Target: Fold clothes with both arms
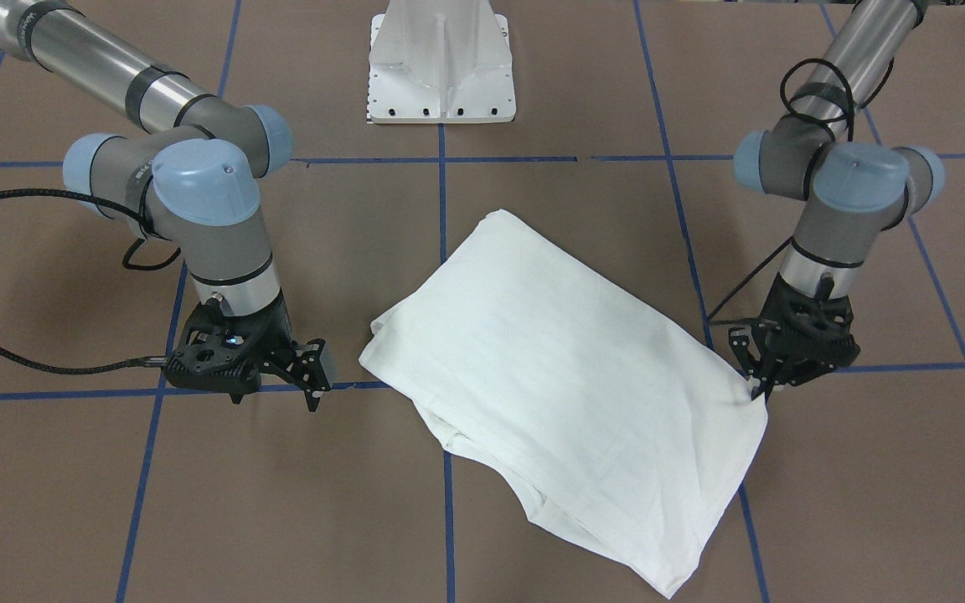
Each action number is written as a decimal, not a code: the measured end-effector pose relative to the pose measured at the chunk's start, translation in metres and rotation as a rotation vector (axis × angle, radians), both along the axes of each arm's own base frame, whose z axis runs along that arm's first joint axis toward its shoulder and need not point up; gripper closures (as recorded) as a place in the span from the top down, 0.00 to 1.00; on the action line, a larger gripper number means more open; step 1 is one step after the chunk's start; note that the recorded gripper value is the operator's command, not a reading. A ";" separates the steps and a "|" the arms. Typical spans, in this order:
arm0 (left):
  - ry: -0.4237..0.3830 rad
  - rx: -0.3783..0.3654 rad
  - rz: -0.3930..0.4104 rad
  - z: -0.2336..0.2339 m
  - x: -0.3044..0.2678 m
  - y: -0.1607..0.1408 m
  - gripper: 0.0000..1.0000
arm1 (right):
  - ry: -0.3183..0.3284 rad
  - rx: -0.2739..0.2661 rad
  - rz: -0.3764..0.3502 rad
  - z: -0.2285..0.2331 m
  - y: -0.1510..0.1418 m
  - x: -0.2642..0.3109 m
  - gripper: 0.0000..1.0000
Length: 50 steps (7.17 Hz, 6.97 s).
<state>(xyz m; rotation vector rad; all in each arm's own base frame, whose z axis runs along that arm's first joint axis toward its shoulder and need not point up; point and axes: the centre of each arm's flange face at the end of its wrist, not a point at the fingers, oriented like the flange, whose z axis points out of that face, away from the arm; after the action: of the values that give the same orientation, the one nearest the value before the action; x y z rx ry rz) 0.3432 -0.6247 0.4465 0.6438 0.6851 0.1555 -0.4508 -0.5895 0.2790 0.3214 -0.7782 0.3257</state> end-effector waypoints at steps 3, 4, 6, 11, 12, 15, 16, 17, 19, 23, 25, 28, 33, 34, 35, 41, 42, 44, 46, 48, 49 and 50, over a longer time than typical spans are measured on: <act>-0.019 -0.006 -0.027 -0.014 0.031 -0.080 0.99 | -0.029 -0.017 -0.001 -0.012 0.015 -0.021 1.00; -0.010 0.008 -0.027 -0.014 0.029 -0.084 1.00 | -0.035 -0.017 -0.001 -0.017 0.019 -0.028 0.99; 0.022 0.048 -0.031 -0.008 0.016 -0.074 1.00 | -0.065 -0.014 0.034 -0.050 0.025 -0.058 0.98; 0.046 0.057 -0.036 0.005 -0.001 -0.054 1.00 | -0.131 0.045 0.077 -0.071 0.008 -0.172 0.85; 0.046 0.056 -0.037 0.006 -0.002 -0.053 1.00 | -0.120 0.048 0.070 -0.064 0.012 -0.177 0.85; 0.047 0.058 -0.037 0.005 -0.004 -0.051 1.00 | -0.081 0.065 0.049 -0.045 0.024 -0.187 0.77; 0.047 0.058 -0.037 0.006 -0.004 -0.051 1.00 | -0.074 0.068 0.046 -0.040 0.027 -0.190 0.65; 0.047 0.058 -0.037 0.006 -0.004 -0.051 1.00 | -0.071 0.069 0.044 -0.039 0.029 -0.191 0.36; 0.048 0.059 -0.037 0.007 -0.006 -0.048 1.00 | -0.070 0.072 0.041 -0.039 0.030 -0.192 0.00; 0.048 0.059 -0.038 0.010 -0.009 -0.043 1.00 | -0.080 0.090 0.025 -0.051 0.034 -0.187 0.00; 0.052 0.062 -0.037 0.009 -0.010 -0.041 1.00 | -0.083 0.084 0.016 -0.042 0.067 -0.152 0.00; 0.055 0.067 -0.032 0.007 -0.009 -0.039 1.00 | -0.078 0.096 -0.022 -0.011 0.193 -0.085 0.00; 0.145 0.055 0.031 -0.016 -0.008 -0.016 1.00 | -0.060 0.112 -0.014 0.014 0.238 -0.050 1.00; 0.229 0.010 0.043 -0.035 -0.008 0.002 1.00 | -0.086 0.115 -0.026 0.003 0.240 -0.042 1.00; 0.310 -0.035 0.057 -0.054 0.001 0.031 1.00 | -0.113 0.109 -0.043 -0.005 0.242 -0.032 1.00; 0.604 -0.390 0.123 -0.116 0.148 0.288 0.79 | -0.221 0.117 -0.065 0.008 0.267 0.029 1.00; 0.607 -0.420 0.128 -0.115 0.162 0.310 0.78 | -0.223 0.118 -0.064 0.008 0.267 0.030 1.00; 0.586 -0.445 0.132 -0.112 0.175 0.328 0.69 | -0.224 0.119 -0.063 0.008 0.267 0.029 1.00; 0.575 -0.452 0.137 -0.112 0.179 0.333 0.37 | -0.223 0.119 -0.063 0.009 0.267 0.029 1.00; 0.578 -0.464 0.139 -0.113 0.182 0.338 0.00 | -0.212 0.117 -0.058 0.013 0.266 0.028 1.00; 0.579 -0.470 0.145 -0.113 0.185 0.343 0.00 | -0.204 0.108 -0.053 0.018 0.265 0.025 1.00; 0.581 -0.471 0.148 -0.114 0.188 0.348 0.00 | -0.211 0.080 -0.033 0.021 0.265 0.024 1.00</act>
<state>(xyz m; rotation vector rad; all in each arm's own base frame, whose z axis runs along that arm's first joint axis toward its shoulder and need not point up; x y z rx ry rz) 0.5307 -0.2771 0.3322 0.1737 1.2827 -0.0645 -0.4273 -0.3246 0.3001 0.3522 -1.0047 0.3012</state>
